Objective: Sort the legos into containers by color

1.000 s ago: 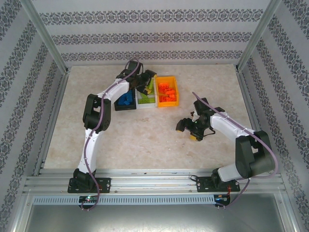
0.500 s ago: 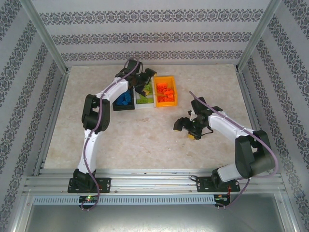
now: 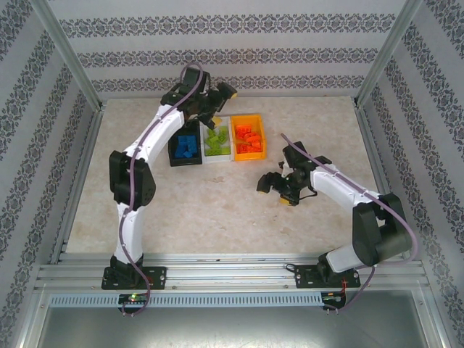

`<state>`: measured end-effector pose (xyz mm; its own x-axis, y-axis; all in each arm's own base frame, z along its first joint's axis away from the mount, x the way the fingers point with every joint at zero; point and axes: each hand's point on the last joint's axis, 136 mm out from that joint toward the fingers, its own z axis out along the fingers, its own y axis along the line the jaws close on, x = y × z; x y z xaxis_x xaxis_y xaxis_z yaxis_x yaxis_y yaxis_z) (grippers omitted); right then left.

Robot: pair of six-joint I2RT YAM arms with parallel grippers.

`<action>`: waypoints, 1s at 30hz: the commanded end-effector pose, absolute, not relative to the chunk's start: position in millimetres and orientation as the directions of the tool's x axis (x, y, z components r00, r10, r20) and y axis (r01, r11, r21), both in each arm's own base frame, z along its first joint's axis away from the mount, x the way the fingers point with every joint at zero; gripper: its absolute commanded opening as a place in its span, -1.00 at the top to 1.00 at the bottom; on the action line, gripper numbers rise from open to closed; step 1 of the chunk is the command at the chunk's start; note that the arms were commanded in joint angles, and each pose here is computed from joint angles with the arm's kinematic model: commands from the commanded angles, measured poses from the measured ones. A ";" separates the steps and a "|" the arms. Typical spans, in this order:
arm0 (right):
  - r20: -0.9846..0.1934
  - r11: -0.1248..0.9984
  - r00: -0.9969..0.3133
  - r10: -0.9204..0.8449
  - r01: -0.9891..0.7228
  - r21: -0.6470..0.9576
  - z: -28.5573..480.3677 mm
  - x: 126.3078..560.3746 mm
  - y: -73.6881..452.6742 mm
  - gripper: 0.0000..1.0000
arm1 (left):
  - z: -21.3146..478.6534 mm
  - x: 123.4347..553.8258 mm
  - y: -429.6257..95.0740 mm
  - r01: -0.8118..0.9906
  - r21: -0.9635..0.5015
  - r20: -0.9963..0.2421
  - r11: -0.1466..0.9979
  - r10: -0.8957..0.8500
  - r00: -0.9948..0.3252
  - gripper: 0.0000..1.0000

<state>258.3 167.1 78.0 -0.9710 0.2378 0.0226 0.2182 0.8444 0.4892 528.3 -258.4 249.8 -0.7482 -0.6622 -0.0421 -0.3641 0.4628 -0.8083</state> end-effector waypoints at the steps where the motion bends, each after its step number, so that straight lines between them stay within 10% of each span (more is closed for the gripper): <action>1: 0.011 0.850 -0.973 0.230 0.206 0.485 81.0 265.9 172.0 -0.75 | 283.7 505.9 -254.1 -0.284 -0.802 -0.141 0.526 -0.628 -0.766 -0.99; 20: -0.104 0.844 -0.982 0.155 0.077 0.530 121.9 332.2 196.8 -0.96 | 372.6 428.1 -173.7 0.094 -0.362 -0.674 0.928 -0.190 -0.714 -1.00; 30: -0.461 0.838 -0.860 0.217 -0.078 0.540 216.6 411.7 173.6 -0.96 | 395.9 393.0 -159.2 0.345 -0.290 -0.945 0.893 -0.211 -0.249 -1.00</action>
<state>393.2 185.4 181.0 -0.9284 0.2228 -0.2975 0.0117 0.8175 0.5758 388.8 -158.8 349.6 -0.5662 -0.1783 -0.8047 0.2135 0.9113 -0.3522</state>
